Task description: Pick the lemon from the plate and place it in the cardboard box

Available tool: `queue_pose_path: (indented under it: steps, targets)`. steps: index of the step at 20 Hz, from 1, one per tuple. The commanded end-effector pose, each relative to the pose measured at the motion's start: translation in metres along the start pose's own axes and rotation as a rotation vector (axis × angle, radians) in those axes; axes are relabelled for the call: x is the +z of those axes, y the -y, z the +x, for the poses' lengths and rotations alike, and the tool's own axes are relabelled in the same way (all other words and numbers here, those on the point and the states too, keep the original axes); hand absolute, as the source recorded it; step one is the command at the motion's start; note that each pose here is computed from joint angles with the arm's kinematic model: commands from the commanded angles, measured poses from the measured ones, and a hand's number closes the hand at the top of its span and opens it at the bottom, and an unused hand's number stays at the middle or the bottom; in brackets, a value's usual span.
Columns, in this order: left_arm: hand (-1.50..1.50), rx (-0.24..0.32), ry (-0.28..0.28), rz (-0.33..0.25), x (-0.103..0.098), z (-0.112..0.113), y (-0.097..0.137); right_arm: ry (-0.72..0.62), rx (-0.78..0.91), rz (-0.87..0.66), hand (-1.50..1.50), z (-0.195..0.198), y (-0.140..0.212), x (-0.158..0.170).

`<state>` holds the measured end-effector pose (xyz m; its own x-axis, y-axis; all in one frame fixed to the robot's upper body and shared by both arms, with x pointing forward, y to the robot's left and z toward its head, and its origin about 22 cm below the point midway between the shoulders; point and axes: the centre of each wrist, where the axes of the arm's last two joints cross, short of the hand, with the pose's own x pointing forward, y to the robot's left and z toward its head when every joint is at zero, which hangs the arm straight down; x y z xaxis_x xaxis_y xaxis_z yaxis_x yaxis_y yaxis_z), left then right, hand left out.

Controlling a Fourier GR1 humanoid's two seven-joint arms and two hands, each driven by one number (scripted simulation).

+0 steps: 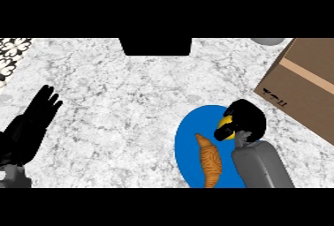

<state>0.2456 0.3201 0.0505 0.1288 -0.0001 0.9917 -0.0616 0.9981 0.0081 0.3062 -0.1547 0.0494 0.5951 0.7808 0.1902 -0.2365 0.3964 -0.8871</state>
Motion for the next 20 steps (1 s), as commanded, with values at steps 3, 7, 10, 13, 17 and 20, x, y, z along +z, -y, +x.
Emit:
queue_pose_path:
  steps: [3, 7, 10, 13, 17, 20]
  targets:
    - [0.0, -0.005, -0.002, 0.014, 0.006, 0.005, 0.009, -0.043, 0.026, -0.012, 1.5, -0.005, -0.012, 0.006]
    - [0.0, -0.016, 0.008, 0.009, -0.006, 0.009, -0.003, 0.345, 0.182, 0.091, 1.5, -0.018, -0.012, -0.005]
    - [0.0, 0.003, -0.001, 0.002, -0.002, 0.001, 0.001, 0.646, 0.34, 0.217, 1.5, -0.032, -0.013, 0.004]
    - [0.0, 0.015, 0.007, 0.016, 0.004, -0.008, 0.004, 0.743, 0.414, 0.149, 1.5, -0.072, 0.007, -0.007]
    - [0.0, -0.004, 0.006, 0.015, 0.003, 0.0, 0.005, 0.825, 0.382, 0.014, 1.5, -0.09, 0.043, 0.004]
    - [0.0, 0.01, -0.004, 0.001, -0.006, 0.0, 0.0, 0.883, 0.307, -0.077, 1.5, -0.09, 0.077, 0.012]
